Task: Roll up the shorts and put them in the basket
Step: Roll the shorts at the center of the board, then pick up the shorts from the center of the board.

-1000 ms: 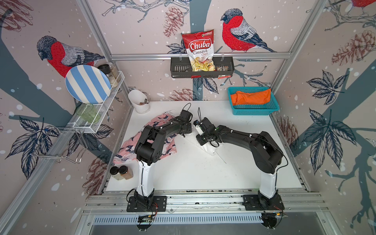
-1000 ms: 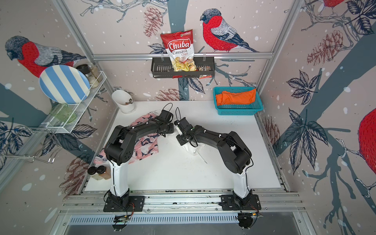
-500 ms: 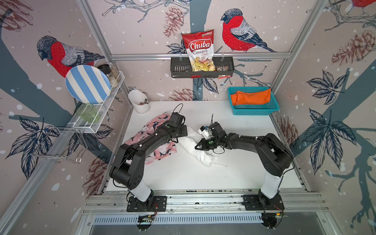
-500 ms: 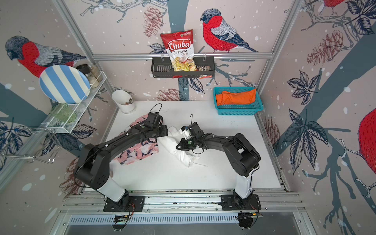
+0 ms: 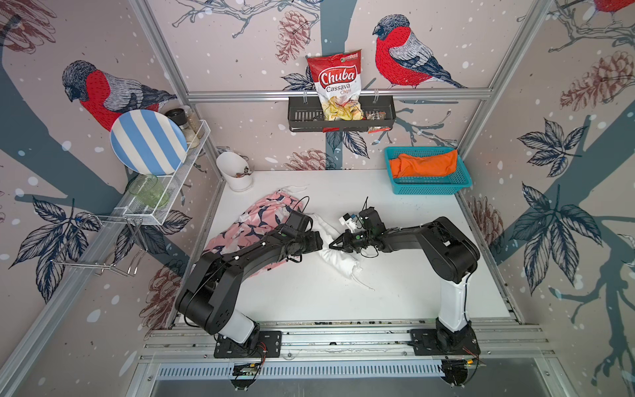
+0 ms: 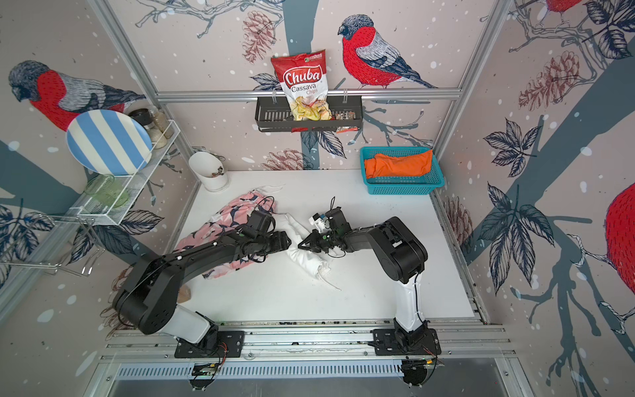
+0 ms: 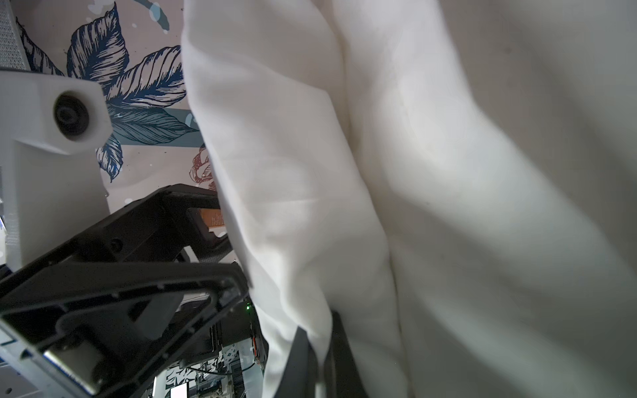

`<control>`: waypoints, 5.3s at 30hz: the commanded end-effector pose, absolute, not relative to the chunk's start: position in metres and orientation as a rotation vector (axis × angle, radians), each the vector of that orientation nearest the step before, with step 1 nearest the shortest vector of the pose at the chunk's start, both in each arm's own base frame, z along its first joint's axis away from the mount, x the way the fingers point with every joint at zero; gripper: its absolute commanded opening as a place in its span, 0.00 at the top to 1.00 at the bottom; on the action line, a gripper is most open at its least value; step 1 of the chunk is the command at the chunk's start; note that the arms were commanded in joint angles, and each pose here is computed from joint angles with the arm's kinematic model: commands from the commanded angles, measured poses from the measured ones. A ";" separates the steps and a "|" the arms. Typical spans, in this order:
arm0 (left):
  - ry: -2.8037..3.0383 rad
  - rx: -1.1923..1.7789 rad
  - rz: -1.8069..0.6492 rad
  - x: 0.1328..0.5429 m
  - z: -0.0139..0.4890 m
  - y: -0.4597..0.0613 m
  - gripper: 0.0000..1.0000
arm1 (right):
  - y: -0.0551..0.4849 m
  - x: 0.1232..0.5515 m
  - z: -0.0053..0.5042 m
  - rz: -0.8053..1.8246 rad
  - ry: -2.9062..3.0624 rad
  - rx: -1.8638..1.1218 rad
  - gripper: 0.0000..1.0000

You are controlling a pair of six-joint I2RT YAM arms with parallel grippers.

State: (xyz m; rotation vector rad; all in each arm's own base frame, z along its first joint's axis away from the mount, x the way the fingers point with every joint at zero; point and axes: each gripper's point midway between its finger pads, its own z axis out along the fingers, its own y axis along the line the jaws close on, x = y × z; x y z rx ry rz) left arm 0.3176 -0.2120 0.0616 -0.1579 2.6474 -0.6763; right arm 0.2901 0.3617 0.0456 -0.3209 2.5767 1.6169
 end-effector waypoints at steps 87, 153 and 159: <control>2.598 0.041 -0.344 0.471 0.101 -0.225 0.26 | 0.221 0.288 0.096 0.307 2.672 -0.440 0.39; 2.525 -0.079 -0.245 0.372 0.153 -0.079 0.23 | 0.347 0.331 0.069 0.264 2.771 -0.832 0.00; 2.534 -0.076 -0.258 0.373 0.150 -0.081 0.23 | 0.350 0.327 0.052 0.234 2.790 -0.850 0.00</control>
